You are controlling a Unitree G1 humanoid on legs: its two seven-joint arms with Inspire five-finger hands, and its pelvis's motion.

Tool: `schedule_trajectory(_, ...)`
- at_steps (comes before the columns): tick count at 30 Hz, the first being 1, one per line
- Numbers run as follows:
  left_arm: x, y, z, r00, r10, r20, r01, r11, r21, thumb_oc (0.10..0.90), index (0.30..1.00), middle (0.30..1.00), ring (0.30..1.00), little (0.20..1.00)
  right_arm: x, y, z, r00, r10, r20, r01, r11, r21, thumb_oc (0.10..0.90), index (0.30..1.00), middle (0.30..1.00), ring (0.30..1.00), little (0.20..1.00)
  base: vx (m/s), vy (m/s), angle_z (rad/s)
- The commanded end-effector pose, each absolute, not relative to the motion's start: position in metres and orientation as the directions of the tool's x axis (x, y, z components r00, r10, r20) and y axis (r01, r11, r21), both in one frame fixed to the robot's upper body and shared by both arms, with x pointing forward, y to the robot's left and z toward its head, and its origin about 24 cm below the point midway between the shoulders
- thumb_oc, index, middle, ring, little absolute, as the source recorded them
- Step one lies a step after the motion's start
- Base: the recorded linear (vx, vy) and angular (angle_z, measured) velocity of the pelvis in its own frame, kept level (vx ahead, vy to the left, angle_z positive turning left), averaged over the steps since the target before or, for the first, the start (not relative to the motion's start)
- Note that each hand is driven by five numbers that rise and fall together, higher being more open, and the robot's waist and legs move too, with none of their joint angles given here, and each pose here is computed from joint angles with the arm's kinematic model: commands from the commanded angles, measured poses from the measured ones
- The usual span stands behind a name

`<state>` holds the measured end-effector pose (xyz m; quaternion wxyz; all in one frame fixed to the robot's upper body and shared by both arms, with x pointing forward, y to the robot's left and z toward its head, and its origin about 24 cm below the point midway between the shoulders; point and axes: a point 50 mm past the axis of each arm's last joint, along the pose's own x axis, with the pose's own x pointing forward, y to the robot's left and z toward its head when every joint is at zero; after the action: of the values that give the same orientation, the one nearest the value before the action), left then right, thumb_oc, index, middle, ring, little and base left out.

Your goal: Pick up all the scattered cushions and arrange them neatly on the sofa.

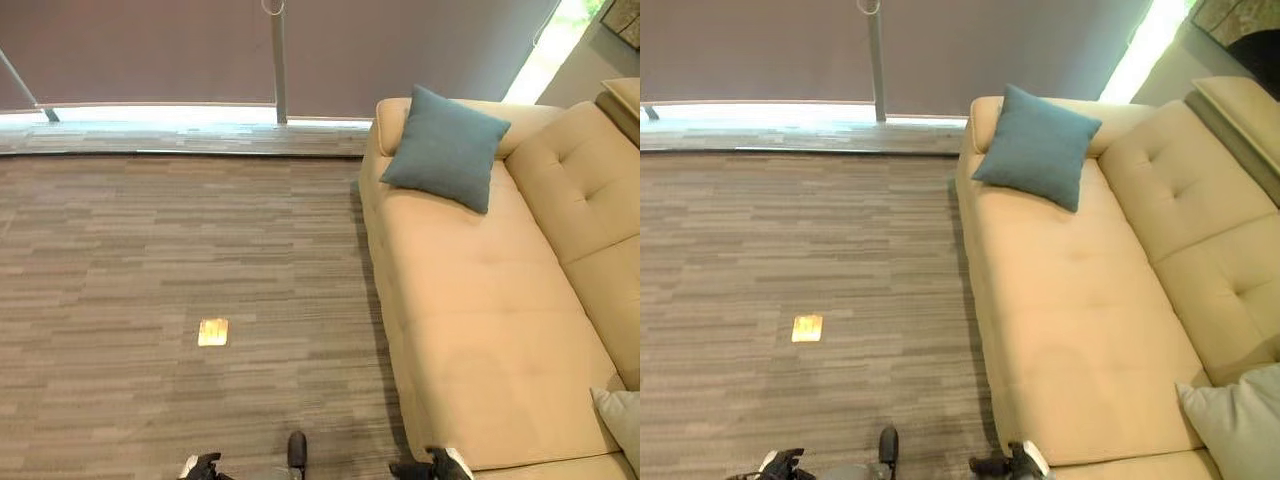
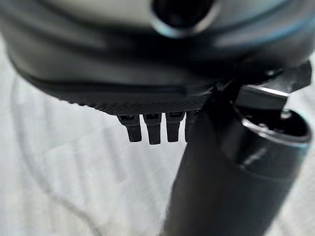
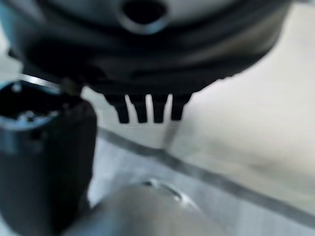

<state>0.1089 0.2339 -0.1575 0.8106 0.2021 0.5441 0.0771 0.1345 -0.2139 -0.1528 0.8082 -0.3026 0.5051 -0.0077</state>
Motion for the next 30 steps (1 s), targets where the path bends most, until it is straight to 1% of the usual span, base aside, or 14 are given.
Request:
schedule_trajectory(1, 0.103, 0.242, -0.157, 0.374, 0.38, -0.846, 0.006, 0.911, 0.411, 0.8, 0.9, 0.9, 0.9, 0.9, 0.132, -0.214, -0.154, 0.471, -0.337, -0.815, -0.27, 0.825, -0.497, 0.8, 0.9, 0.9, 0.9, 0.9, 0.61, -0.122, 0.36)
schedule_trajectory(2, 0.104, 0.242, -0.157, 0.36, 0.381, -0.852, -0.049, 0.919, 0.39, 0.8, 0.9, 0.9, 0.9, 0.9, 0.129, -0.214, -0.155, 0.453, -0.341, -0.824, -0.272, 0.827, -0.492, 0.8, 0.9, 0.9, 0.9, 0.9, 0.65, -0.129, 0.46)
schedule_trajectory(4, 0.101, 0.241, -0.158, 0.345, 0.381, -0.858, -0.074, 0.922, 0.38, 0.8, 0.9, 0.9, 0.9, 0.9, 0.125, -0.215, -0.157, 0.432, -0.346, -0.833, -0.257, 0.838, -0.481, 0.8, 0.9, 0.9, 0.9, 0.9, 0.44, -0.091, 0.51)
schedule_trajectory(7, 0.08, 0.24, -0.164, 0.246, 0.381, -0.891, -0.236, 0.915, 0.326, 0.8, 0.9, 0.9, 0.9, 0.9, 0.11, -0.216, -0.161, 0.346, -0.357, -0.868, -0.043, 0.918, -0.395, 0.8, 0.9, 0.9, 0.9, 0.9, 0.51, -0.067, 0.61)
schedule_trajectory(8, 0.076, 0.238, -0.165, 0.227, 0.376, -0.899, -0.256, 0.913, 0.317, 0.8, 0.9, 0.9, 0.9, 0.9, 0.107, -0.218, -0.162, 0.332, -0.366, -0.87, -0.026, 0.918, -0.396, 0.8, 0.9, 0.9, 0.9, 0.9, 0.51, -0.063, 0.25)
schedule_trajectory(12, 0.058, 0.233, -0.169, 0.183, 0.349, -0.919, -0.21, 0.927, 0.311, 0.8, 0.9, 0.9, 0.9, 0.9, 0.09, -0.226, -0.164, 0.293, -0.378, -0.878, -0.133, 0.894, -0.429, 0.8, 0.9, 0.9, 0.9, 0.9, 0.52, -0.127, 0.12)
schedule_trajectory(14, 0.054, 0.229, -0.171, 0.176, 0.335, -0.926, -0.174, 0.936, 0.306, 0.8, 0.9, 0.9, 0.9, 0.9, 0.089, -0.231, -0.163, 0.3, -0.386, -0.872, -0.19, 0.872, -0.451, 0.8, 0.9, 0.9, 0.9, 0.9, 0.54, -0.204, 0.08)
schedule_trajectory(16, 0.053, 0.226, -0.171, 0.173, 0.32, -0.931, -0.198, 0.938, 0.286, 0.8, 0.9, 0.9, 0.9, 0.9, 0.091, -0.232, -0.163, 0.309, -0.387, -0.869, -0.197, 0.868, -0.456, 0.8, 0.9, 0.9, 0.9, 0.9, 0.4, -0.202, 0.24)
schedule_trajectory(18, 0.07, 0.226, -0.169, 0.222, 0.32, -0.921, -0.256, 0.931, 0.261, 0.8, 0.9, 0.9, 0.9, 0.9, 0.102, -0.231, -0.16, 0.346, -0.387, -0.855, -0.167, 0.871, -0.461, 0.8, 0.9, 0.9, 0.9, 0.9, 0.19, -0.239, 0.22)
schedule_trajectory(21, 0.09, 0.23, -0.163, 0.271, 0.376, -0.886, -0.326, 0.902, 0.283, 0.8, 0.9, 0.9, 0.9, 0.9, 0.112, -0.234, -0.157, 0.371, -0.403, -0.837, -0.172, 0.856, -0.488, 0.8, 0.9, 0.9, 0.9, 0.9, 0.31, -0.197, -0.24)
schedule_trajectory(22, 0.091, 0.23, -0.163, 0.263, 0.388, -0.883, -0.391, 0.88, 0.27, 0.8, 0.9, 0.9, 0.9, 0.9, 0.114, -0.234, -0.156, 0.38, -0.409, -0.83, -0.177, 0.848, -0.499, 0.8, 0.9, 0.9, 0.9, 0.9, 0.4, -0.048, -0.31)
schedule_trajectory(25, 0.085, 0.229, -0.165, 0.242, 0.386, -0.89, -0.42, 0.868, 0.263, 0.8, 0.9, 0.9, 0.9, 0.9, 0.114, -0.234, -0.156, 0.384, -0.408, -0.828, -0.177, 0.848, -0.5, 0.8, 0.9, 0.9, 0.9, 0.9, 0.51, 0.11, -0.4)
schedule_trajectory(27, 0.079, 0.231, -0.165, 0.208, 0.398, -0.893, -0.506, 0.826, 0.25, 0.8, 0.9, 0.9, 0.9, 0.9, 0.116, -0.231, -0.156, 0.395, -0.397, -0.829, -0.203, 0.842, -0.5, 0.8, 0.9, 0.9, 0.9, 0.9, 0.53, 0.193, -0.67)
schedule_trajectory(30, 0.077, 0.23, -0.166, 0.193, 0.396, -0.898, -0.52, 0.817, 0.249, 0.8, 0.9, 0.9, 0.9, 0.9, 0.113, -0.23, -0.157, 0.384, -0.399, -0.833, -0.235, 0.83, -0.506, 0.8, 0.9, 0.9, 0.9, 0.9, 0.38, 0.155, -1.14)
